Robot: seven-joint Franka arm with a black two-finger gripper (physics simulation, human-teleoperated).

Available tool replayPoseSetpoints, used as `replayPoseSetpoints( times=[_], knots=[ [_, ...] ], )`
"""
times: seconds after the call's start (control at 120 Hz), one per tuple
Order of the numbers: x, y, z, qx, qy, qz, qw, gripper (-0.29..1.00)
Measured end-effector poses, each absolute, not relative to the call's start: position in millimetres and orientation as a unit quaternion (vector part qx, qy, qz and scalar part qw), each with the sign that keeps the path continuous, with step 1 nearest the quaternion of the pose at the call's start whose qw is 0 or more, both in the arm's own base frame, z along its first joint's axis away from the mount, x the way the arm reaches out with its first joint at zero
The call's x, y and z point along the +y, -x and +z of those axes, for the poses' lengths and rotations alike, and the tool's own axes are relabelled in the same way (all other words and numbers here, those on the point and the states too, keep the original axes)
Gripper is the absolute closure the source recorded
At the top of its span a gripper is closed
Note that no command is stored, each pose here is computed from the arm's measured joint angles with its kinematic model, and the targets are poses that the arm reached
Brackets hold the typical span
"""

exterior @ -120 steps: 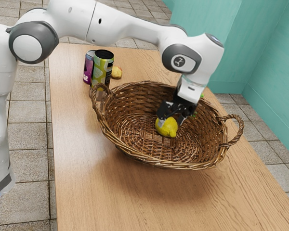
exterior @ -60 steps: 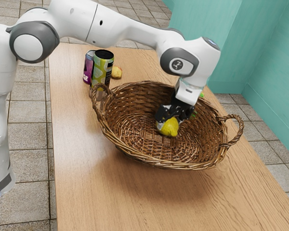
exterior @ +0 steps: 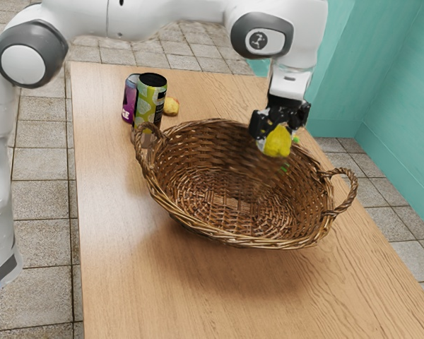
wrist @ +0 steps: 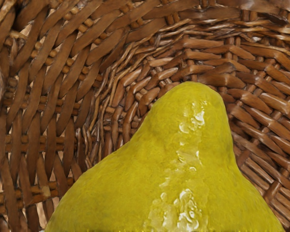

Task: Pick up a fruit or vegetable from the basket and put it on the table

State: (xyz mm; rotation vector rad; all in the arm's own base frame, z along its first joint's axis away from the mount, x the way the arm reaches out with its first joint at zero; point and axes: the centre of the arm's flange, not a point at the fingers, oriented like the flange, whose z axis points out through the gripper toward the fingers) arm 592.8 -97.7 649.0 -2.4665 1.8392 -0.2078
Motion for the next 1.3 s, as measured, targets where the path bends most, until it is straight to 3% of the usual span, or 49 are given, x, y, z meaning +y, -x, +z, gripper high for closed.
replayPoseSetpoints(
  times=[0.175,0.3,0.517,0.783,1.3],
  knots=[
    [-6.6,-584.6,740.5,0.521,0.838,-0.14,0.082,0.25],
    [104.5,-585.0,733.8,0.432,0.888,-0.135,0.084,0.26],
    [232.8,-559.4,704.9,0.319,0.939,-0.112,0.071,0.26],
    [237.0,-588.1,644.6,0.315,0.945,-0.083,0.027,0.27],
    [293.0,-608.9,583.2,0.275,0.959,-0.073,0.019,0.27]
  ],
)
